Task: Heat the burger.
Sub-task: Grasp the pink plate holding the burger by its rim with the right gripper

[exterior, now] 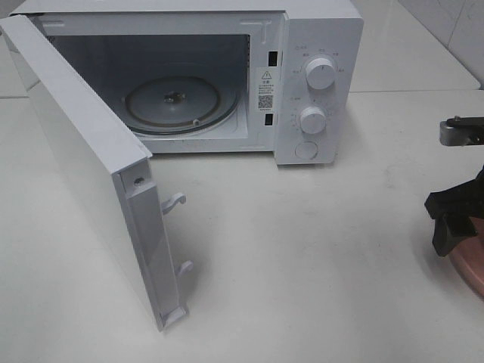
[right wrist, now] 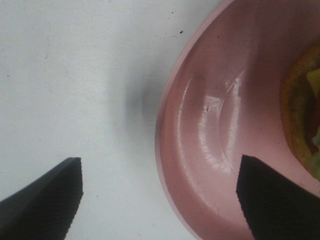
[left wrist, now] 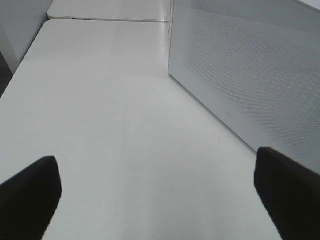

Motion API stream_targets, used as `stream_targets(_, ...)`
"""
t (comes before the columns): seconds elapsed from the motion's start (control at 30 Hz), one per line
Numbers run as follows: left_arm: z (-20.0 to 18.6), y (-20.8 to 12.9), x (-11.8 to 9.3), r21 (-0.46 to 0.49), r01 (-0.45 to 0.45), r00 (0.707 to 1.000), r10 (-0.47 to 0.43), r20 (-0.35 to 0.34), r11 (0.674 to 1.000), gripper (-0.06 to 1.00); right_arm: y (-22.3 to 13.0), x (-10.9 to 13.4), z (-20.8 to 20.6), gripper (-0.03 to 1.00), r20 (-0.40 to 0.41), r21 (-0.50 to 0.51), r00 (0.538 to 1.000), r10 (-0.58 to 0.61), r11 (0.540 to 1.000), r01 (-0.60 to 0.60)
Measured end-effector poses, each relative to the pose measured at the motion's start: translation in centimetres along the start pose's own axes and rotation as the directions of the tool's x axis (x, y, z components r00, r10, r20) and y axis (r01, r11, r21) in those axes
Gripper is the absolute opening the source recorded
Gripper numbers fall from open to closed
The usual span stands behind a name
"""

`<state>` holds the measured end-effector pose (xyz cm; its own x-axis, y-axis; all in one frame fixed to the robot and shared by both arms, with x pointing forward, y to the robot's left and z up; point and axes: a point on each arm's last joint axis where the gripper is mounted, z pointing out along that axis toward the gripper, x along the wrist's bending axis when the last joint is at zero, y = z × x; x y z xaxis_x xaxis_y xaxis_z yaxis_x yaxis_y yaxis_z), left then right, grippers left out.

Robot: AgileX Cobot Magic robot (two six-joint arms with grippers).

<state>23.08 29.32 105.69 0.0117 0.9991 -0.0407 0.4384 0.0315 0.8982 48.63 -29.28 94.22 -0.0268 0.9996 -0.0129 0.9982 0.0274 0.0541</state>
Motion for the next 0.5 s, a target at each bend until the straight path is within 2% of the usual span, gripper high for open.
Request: stream_targets(0.5,0.0,0.0,0.0,0.000,0.000,1.000,0.000,0.000,1.000,0.98,1.0,-0.2,3.2,0.79,0.029,0.037,1.000,-0.011,0.999,0.010)
